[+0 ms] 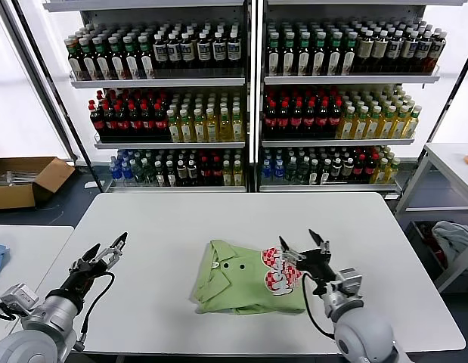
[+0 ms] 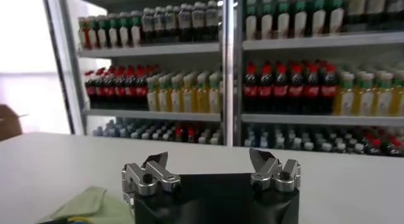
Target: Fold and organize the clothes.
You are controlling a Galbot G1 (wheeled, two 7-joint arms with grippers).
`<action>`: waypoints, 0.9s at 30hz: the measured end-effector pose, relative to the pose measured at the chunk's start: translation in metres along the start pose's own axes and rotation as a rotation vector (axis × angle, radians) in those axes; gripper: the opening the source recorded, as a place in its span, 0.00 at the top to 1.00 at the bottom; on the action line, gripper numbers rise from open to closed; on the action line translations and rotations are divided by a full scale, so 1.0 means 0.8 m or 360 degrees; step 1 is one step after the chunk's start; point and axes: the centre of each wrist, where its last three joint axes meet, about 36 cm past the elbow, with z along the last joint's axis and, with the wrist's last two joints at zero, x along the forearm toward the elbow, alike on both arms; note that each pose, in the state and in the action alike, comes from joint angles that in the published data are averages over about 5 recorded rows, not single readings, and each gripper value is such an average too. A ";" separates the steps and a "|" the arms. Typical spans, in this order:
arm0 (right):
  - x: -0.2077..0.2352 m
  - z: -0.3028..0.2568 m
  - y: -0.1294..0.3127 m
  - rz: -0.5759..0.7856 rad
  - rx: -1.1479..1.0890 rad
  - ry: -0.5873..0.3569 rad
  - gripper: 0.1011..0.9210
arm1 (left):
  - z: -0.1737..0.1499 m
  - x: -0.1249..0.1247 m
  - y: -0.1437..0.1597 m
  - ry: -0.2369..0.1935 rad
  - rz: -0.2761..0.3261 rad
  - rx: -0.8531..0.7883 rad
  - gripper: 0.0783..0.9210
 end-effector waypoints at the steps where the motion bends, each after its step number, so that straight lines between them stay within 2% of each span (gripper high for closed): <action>1: 0.004 -0.001 -0.006 0.0016 -0.0001 -0.0017 0.12 | 0.001 0.000 0.001 -0.0002 0.0007 -0.0017 0.12; 11: 0.043 0.008 -0.052 0.0111 -0.0002 -0.0092 0.12 | 0.009 -0.005 0.010 -0.0050 0.0052 -0.0145 0.12; 27: 0.064 0.020 -0.076 0.0141 0.0011 -0.0101 0.12 | 0.024 -0.007 0.025 -0.0081 0.0053 -0.0250 0.12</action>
